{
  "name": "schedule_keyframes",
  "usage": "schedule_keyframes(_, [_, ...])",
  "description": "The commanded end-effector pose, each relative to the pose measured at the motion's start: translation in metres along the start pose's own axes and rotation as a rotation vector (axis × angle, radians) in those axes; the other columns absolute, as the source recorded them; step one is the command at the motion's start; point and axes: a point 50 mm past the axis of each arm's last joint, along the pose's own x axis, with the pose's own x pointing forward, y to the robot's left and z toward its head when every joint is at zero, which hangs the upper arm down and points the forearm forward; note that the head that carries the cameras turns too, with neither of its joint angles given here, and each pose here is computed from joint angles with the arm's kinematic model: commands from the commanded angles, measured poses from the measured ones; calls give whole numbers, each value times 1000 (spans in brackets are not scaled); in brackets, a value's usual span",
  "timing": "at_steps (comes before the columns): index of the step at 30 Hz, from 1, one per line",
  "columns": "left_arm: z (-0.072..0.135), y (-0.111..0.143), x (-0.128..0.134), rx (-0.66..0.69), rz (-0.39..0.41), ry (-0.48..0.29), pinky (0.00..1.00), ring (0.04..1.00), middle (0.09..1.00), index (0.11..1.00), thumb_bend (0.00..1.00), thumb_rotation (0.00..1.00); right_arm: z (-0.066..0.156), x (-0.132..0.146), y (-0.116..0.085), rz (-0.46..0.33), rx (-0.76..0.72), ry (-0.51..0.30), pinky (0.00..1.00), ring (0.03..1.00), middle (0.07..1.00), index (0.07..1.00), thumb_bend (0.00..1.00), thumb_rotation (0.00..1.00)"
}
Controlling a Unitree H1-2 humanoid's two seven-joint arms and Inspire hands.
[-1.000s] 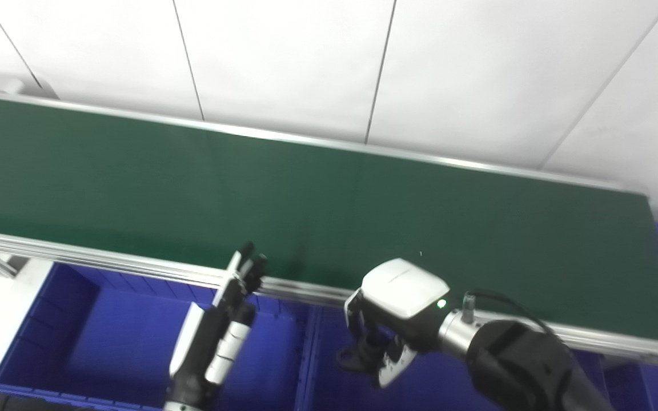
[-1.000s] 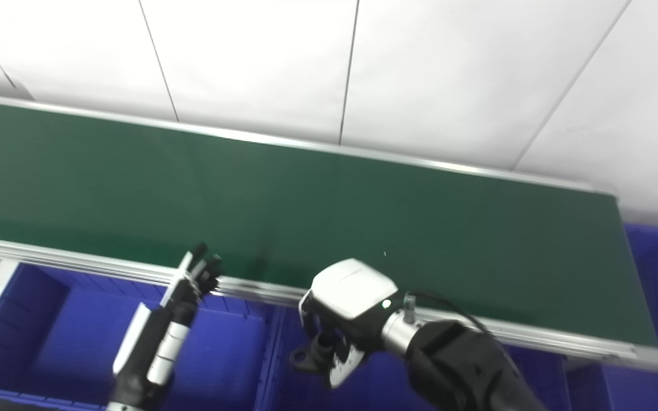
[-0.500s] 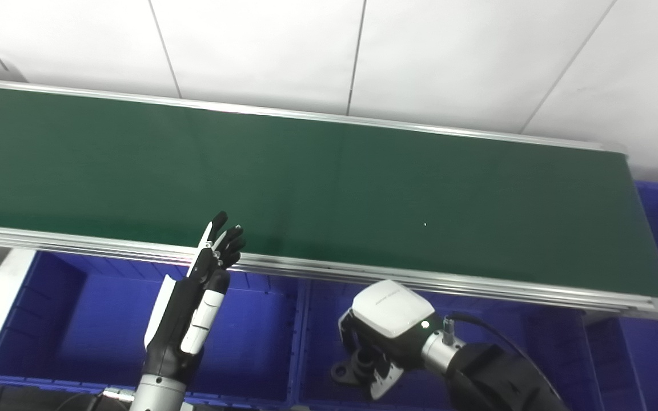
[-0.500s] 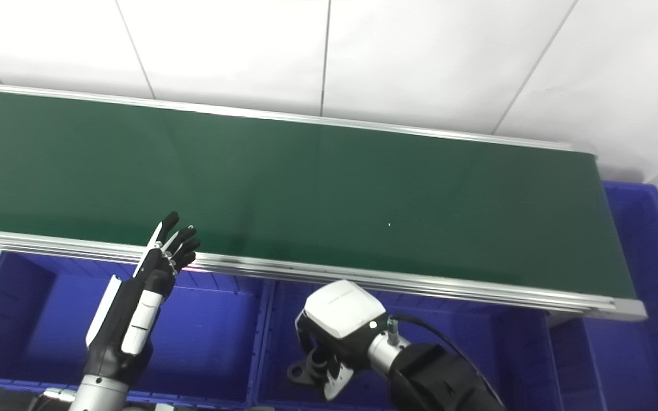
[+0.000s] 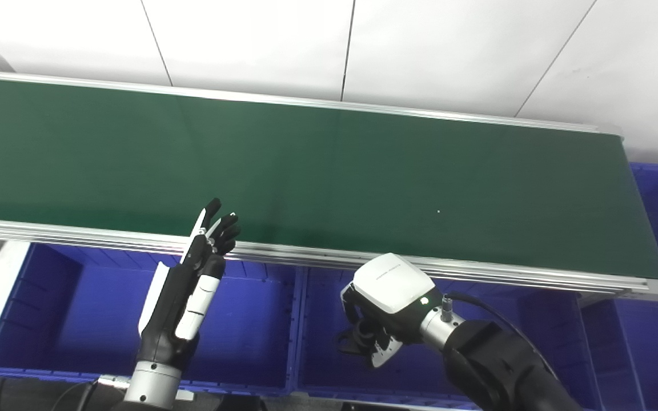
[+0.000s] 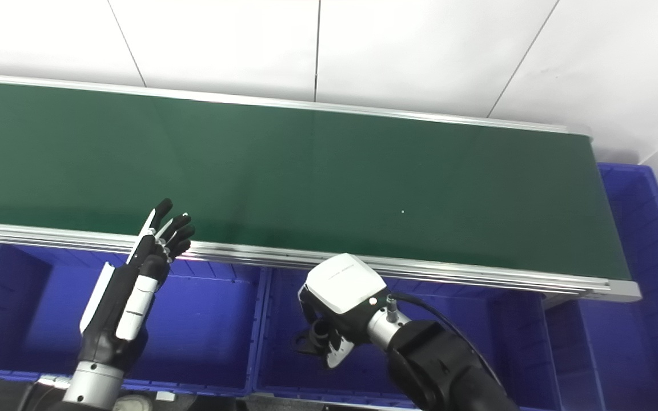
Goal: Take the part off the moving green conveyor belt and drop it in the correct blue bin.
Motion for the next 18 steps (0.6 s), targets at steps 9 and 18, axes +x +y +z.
schedule_keyframes(9, [7,1,1,5,-8,-44,916,910,931,996,585,948,5,-2,-4,-131,-57,19,336,436,556,688,929,516])
schedule_keyframes(18, [7,-2,0,10,-4,-43,900,899,925,992,580,951,7,-7,-6,-69,-32,42,405,535,643,749,1000,637])
